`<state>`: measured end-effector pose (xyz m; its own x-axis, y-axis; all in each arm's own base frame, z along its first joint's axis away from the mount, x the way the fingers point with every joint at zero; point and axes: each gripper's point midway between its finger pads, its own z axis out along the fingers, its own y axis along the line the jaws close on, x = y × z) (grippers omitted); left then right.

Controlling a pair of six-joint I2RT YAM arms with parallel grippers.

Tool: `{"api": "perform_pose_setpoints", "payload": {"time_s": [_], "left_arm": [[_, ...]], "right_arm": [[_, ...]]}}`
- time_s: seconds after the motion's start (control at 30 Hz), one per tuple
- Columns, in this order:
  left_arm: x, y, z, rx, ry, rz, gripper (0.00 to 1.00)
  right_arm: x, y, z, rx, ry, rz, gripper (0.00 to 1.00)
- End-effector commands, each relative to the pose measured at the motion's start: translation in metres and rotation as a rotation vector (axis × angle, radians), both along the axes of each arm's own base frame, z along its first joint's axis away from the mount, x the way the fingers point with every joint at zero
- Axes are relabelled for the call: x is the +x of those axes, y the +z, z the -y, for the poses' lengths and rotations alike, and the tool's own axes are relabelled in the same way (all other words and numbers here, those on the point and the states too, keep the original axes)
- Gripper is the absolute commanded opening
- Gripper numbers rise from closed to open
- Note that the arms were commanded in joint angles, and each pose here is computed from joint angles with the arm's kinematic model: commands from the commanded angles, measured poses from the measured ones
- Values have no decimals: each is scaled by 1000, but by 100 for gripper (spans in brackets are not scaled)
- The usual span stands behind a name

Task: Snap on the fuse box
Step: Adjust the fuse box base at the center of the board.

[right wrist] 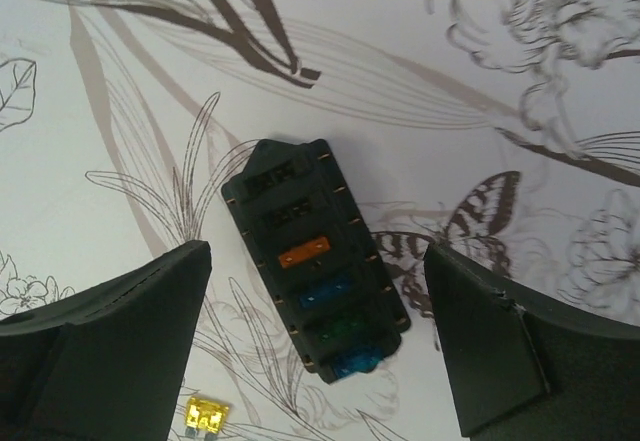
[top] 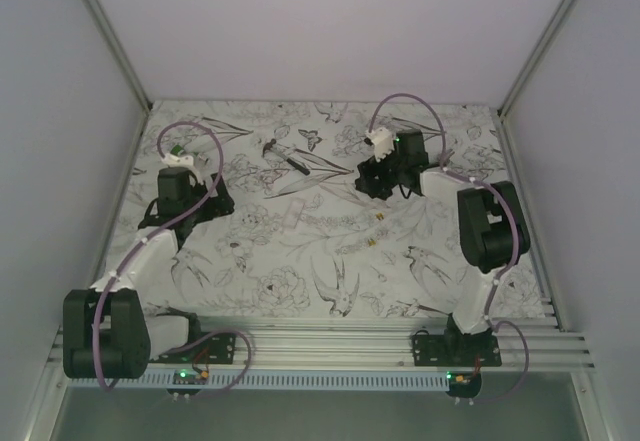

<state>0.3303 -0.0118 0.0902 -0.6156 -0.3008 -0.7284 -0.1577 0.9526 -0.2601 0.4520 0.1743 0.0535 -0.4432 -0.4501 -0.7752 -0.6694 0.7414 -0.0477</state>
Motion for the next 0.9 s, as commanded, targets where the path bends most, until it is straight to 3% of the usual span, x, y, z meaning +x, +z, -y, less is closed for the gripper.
{"api": "perform_pose_setpoints", "payload": {"time_s": [0.0, 0.43, 0.6, 0.87], "left_arm": [[2, 5, 16, -74, -59, -13, 100], [0, 11, 31, -146, -109, -13, 100], [-6, 20, 40, -179, -142, 4, 100], [-20, 28, 60, -225, -190, 22, 100]], "right_arm": [[-6, -11, -9, -45, 41, -78, 93], [-29, -23, -28, -90, 36, -173, 62], [-53, -24, -49, -98, 41, -202, 59], [-116, -25, -97, -120, 198, -209, 58]]}}
